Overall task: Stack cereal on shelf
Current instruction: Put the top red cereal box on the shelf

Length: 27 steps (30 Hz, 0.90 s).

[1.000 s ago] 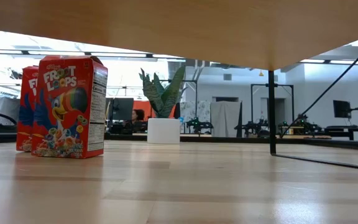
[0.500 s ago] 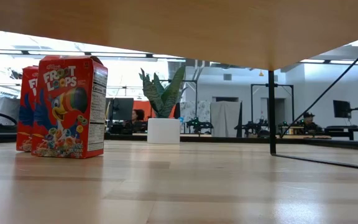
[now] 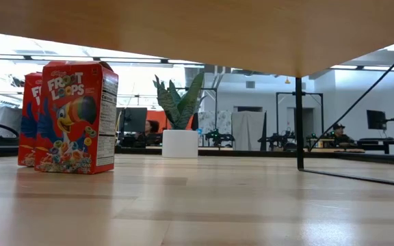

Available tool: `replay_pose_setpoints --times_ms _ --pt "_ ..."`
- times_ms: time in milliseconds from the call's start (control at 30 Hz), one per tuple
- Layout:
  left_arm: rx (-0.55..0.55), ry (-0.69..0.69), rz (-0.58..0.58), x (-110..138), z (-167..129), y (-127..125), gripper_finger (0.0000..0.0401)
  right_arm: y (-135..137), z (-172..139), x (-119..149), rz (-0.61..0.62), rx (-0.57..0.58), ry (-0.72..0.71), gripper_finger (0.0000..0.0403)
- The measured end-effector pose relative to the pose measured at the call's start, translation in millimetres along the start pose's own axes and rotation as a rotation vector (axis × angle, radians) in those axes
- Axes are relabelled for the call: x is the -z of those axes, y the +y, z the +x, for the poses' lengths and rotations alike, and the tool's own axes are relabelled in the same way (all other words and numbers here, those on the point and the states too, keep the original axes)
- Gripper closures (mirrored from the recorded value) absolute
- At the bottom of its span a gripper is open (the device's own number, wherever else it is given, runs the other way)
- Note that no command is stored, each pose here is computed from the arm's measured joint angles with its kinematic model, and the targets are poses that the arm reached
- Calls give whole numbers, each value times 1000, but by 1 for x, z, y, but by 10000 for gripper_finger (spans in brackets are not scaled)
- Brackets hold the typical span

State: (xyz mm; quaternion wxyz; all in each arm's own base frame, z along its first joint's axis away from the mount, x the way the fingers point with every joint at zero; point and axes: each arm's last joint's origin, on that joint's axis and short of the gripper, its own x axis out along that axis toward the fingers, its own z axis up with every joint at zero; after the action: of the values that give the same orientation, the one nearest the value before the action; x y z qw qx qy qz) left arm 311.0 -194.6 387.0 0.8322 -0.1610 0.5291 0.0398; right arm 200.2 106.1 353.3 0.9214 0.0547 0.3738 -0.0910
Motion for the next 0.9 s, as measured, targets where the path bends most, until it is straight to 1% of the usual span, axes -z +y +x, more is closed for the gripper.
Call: replay_pose_setpoints --times_ms 100,267,367,567,900 --pt "16 20 10 1 4 -3 400 0 0 0 0 0 0 245" --pt "22 15 -20 1 7 -6 400 0 0 0 0 0 0 251" --pt "52 -9 -32 0 7 -11 401 0 0 0 0 0 0 255" --pt "87 -12 -47 -1 9 -15 401 0 0 0 0 0 0 259" --pt "111 -31 -68 -3 9 -17 401 0 0 0 -1 0 0 249"
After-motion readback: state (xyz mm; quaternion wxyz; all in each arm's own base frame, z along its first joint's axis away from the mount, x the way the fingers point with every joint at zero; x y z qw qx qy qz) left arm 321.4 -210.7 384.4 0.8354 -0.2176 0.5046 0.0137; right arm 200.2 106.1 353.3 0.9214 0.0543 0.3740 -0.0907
